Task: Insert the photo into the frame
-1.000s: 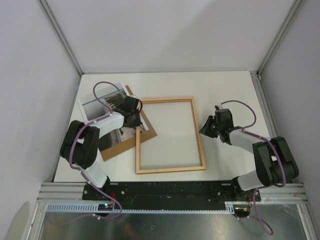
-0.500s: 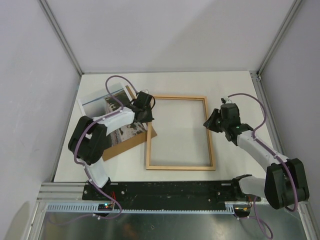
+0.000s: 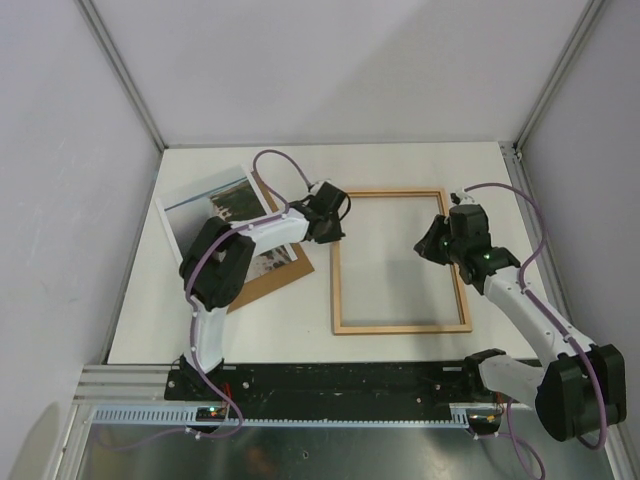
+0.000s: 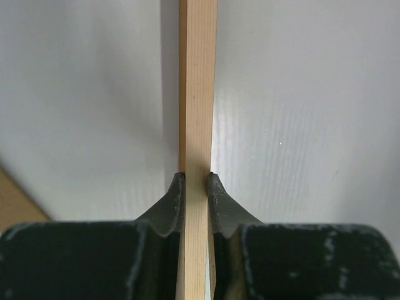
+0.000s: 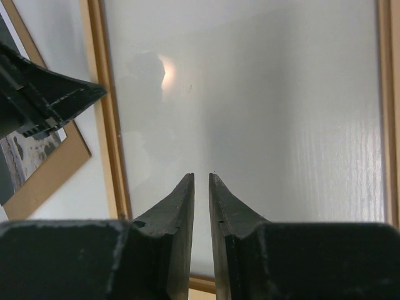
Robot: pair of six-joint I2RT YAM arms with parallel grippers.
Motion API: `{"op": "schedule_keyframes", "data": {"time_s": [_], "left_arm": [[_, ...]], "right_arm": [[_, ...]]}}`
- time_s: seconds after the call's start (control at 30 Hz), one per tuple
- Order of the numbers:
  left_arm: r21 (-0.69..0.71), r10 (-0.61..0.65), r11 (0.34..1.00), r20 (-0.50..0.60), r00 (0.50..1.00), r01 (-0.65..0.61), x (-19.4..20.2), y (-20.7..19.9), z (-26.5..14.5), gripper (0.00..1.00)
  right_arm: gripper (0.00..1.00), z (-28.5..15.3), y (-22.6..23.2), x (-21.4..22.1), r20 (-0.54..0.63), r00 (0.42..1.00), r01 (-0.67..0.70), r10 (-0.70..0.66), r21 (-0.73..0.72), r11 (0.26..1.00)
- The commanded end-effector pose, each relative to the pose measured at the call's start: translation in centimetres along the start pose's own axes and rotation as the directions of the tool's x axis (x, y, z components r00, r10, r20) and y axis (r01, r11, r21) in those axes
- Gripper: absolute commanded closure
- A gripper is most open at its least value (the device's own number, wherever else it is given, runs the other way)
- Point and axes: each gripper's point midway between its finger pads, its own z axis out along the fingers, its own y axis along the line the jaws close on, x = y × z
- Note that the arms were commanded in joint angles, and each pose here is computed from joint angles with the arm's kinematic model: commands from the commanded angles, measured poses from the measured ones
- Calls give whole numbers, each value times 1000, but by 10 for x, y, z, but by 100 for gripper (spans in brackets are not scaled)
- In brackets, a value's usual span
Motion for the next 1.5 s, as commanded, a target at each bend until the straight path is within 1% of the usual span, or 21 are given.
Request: {"op": "schedule_keyframes", "data": {"time_s": [0.0,0.17,0.2,0.33,0.37,0.43,0.5,0.57,0.63,0.73,0.83,0.87,0.9,0.93,1.0,1.07,1.13,1.27,1.4,1.47], "left_arm": [[92,-89,992,79,993,82,-30,-38,-3,100],[103,-68,993,57,996,62,-23,-43,6,99],[107,-64,993,56,996,58,-22,-45,6,94],[125,-45,992,72,996,36,-27,-49,0,67],[130,-40,991,78,996,30,-30,-50,-3,59],[141,-31,990,96,995,17,-36,-52,-11,46],[157,-26,988,123,992,6,-46,-53,-26,36],[165,-27,986,151,988,2,-54,-50,-43,29],[160,-45,987,190,981,14,-64,-38,-64,25],[120,-115,989,225,967,89,-71,4,-87,22],[58,-223,975,300,928,215,-86,71,-113,21],[26,-269,961,316,910,276,-85,103,-117,21],[20,-310,946,337,889,322,-86,125,-127,21],[-13,-350,925,356,866,380,-84,158,-131,22],[-66,-405,883,391,826,465,-77,214,-141,21],[-98,-442,849,407,799,520,-71,260,-150,21],[-127,-467,820,414,781,558,-65,294,-155,21],[-182,-501,771,417,758,610,-54,337,-157,20],[-222,-528,732,411,743,644,-48,362,-154,19],[-241,-530,724,405,745,646,-48,370,-152,17]], "right_arm": [[80,-12,3,-15,39,999,25,-25,8,1000],[79,-13,3,-14,33,999,25,-25,5,1000],[78,-13,3,-14,33,999,26,-26,3,1000],[74,-11,4,-12,21,999,32,-32,-1,999],[73,-10,5,-11,16,999,33,-33,-4,999],[69,-8,9,-8,6,999,39,-39,-19,999],[65,-6,16,-6,-1,999,47,-47,-45,998],[61,-4,31,-5,-7,997,71,-72,-90,993],[58,-1,48,0,-24,994,99,-103,-132,986],[54,9,79,8,-46,985,150,-164,-211,966],[50,26,115,16,-68,970,206,-233,-276,939],[49,35,123,23,-87,964,218,-252,-289,932],[48,40,137,23,-85,959,233,-271,-315,920],[48,50,144,29,-102,953,240,-287,-326,915],[47,64,162,36,-120,942,253,-313,-359,899],[45,78,178,43,-132,932,265,-338,-389,882],[43,91,191,51,-139,920,284,-368,-411,866],[39,115,216,66,-159,894,308,-419,-461,832],[35,134,231,79,-178,866,334,-466,-487,807],[33,143,237,87,-193,852,345,-487,-493,799]]}}
